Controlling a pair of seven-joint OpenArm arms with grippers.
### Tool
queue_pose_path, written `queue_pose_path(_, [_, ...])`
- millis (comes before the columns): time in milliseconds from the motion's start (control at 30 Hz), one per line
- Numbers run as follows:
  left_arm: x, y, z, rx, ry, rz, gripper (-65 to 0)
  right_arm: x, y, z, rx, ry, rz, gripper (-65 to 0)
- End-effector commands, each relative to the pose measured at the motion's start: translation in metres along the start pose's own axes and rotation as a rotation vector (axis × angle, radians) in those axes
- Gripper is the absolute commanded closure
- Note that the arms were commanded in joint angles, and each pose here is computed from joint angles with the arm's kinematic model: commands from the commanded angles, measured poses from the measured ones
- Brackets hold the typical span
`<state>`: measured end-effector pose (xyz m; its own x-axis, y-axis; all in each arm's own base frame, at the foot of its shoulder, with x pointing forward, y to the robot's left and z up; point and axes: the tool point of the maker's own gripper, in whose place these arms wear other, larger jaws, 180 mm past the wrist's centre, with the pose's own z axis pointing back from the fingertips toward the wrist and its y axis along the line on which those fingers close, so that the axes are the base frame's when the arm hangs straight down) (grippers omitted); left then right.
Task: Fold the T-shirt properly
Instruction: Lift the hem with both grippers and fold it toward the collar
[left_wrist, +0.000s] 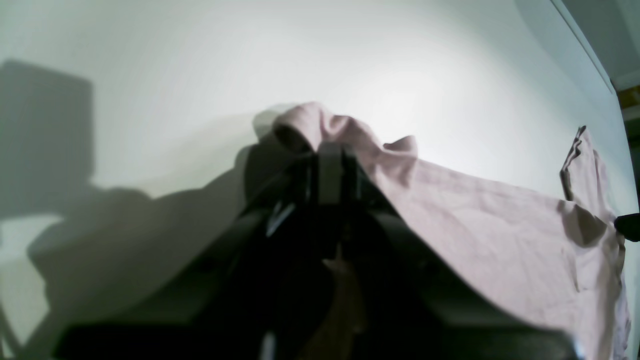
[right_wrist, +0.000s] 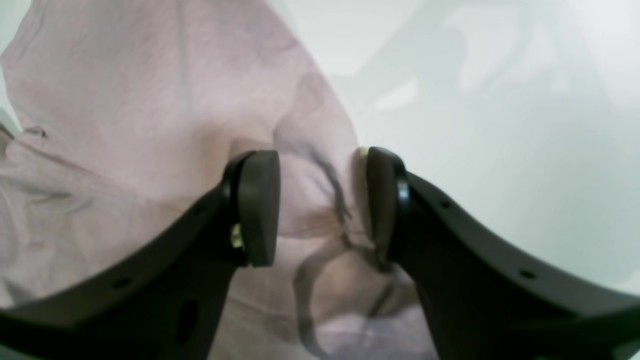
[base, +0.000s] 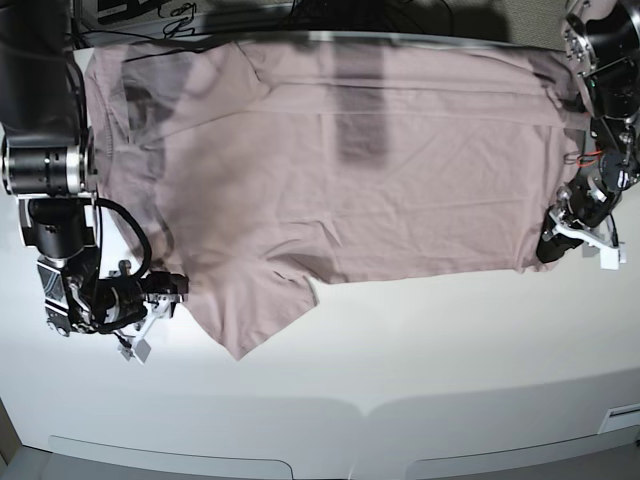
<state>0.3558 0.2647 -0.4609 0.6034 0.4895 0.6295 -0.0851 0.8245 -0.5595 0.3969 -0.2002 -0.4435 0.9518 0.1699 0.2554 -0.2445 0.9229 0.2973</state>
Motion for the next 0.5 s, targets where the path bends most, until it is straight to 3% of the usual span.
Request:
queue_pose_path(0, [-0.020,0.009,0.002,0.042,0.108,-0.035,0.0,-0.010,0.005,-0.003,0.006,0.066,0.016,-28.9])
queue_pose_path(200, [-0.020,0.009,0.002,0.042,0.108,-0.035,0.0,-0.012,0.016,-0.008,0.023,0.092,0.029,-27.3])
queue_pose_path(367, [-0.020,0.009,0.002,0.042,0.108,-0.035,0.0,-0.014,0.011,-0.009,-0.013,0.109,0.056,-13.3])
queue_pose_path(467, [-0.020,0.009,0.002,0.042,0.107,-0.035,0.0,-0.009,-0.001,-0.009,-0.074,0.083,0.102,0.0])
